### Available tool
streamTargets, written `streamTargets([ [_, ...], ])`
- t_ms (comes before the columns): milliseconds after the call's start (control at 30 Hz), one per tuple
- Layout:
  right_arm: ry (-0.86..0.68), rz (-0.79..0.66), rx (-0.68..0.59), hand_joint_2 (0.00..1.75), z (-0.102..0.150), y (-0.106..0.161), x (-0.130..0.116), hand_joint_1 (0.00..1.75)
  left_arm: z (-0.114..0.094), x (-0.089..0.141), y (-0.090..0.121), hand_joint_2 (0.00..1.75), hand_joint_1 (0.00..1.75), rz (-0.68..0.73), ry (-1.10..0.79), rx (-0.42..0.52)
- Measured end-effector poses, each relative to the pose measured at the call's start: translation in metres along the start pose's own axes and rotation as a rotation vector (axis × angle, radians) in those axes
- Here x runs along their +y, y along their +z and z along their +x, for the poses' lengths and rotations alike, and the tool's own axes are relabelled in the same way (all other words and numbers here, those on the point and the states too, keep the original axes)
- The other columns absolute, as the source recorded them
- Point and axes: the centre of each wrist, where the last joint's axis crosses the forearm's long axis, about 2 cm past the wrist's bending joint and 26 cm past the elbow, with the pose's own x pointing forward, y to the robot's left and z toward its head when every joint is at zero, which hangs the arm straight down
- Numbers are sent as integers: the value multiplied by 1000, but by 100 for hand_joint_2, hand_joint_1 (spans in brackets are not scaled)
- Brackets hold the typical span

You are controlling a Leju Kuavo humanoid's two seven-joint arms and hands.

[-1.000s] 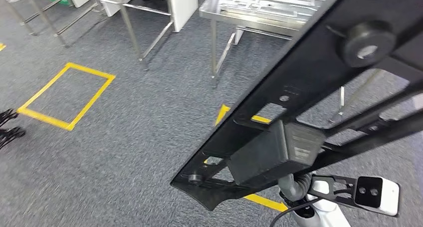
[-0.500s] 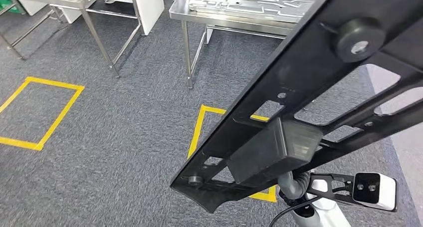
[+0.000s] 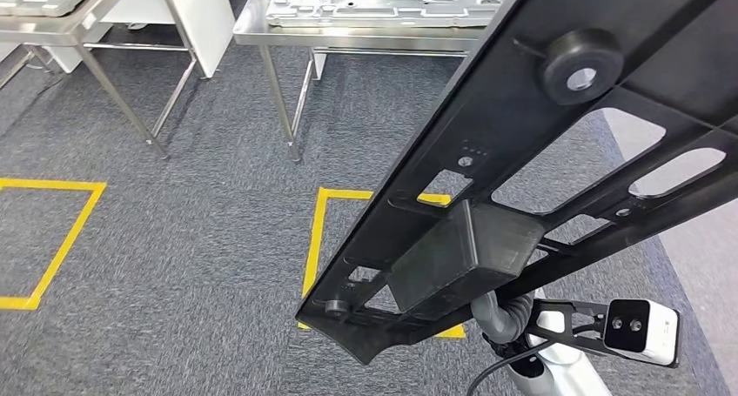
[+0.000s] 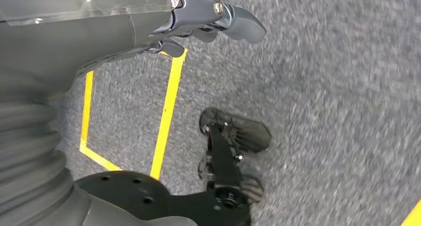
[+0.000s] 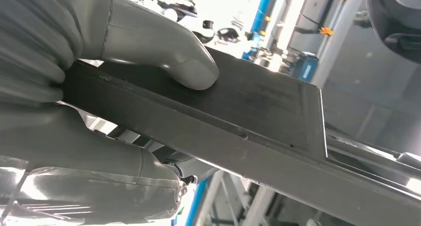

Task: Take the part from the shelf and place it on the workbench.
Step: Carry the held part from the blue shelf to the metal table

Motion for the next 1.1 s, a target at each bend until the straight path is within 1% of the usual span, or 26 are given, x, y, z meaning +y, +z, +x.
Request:
streamTargets([
  [167, 9, -3, 5, 175, -1, 3, 4, 175, -5, 2, 1, 175, 0, -2, 0, 2],
  [600, 6, 4, 1, 175, 1, 4, 8, 175, -2, 2, 1, 175, 0, -18, -1, -9],
  [1100, 16, 7, -4, 175, 4, 3, 8, 175, -2, 3, 0, 175, 0, -24, -12, -13],
])
